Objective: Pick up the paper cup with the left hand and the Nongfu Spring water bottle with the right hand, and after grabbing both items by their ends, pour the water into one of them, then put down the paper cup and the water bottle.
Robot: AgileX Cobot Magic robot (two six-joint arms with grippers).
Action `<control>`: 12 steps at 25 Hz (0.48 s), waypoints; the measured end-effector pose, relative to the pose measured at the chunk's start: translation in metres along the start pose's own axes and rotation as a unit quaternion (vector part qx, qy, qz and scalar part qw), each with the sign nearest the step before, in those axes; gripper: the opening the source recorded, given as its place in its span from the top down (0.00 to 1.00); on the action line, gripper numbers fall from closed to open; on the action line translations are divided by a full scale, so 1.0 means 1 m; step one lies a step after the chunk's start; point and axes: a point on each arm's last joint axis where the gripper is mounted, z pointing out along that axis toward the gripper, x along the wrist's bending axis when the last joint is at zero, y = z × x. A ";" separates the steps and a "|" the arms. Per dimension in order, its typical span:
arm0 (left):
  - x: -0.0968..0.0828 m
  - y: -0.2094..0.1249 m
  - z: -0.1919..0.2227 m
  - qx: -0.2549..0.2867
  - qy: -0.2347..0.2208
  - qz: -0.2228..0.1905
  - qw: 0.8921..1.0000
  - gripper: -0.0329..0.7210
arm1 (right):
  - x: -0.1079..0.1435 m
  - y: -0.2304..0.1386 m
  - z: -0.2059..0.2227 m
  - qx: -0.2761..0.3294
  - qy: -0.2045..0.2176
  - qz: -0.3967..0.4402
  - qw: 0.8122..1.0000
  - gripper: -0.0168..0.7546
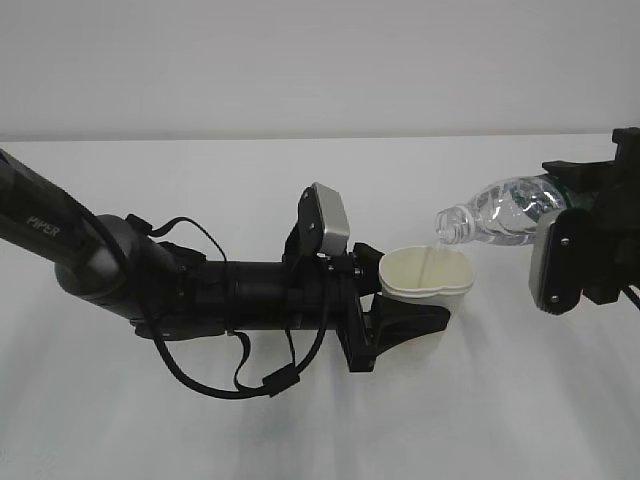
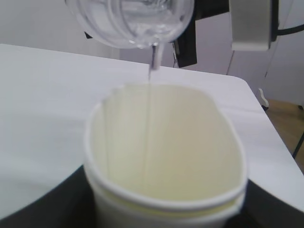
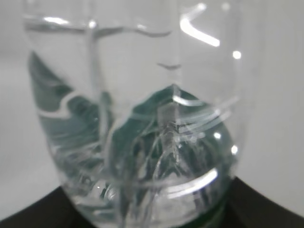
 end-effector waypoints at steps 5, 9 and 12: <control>0.000 0.000 0.000 0.000 0.000 0.000 1.000 0.38 | 0.000 0.000 0.000 0.000 0.000 -0.007 1.000 0.48; 0.000 0.000 0.000 0.000 0.000 0.000 1.000 0.38 | 0.000 0.000 0.000 0.000 0.000 -0.009 1.000 0.48; 0.000 0.000 0.000 0.000 0.000 0.000 1.000 0.38 | 0.000 0.000 0.000 0.000 0.000 -0.009 1.000 0.48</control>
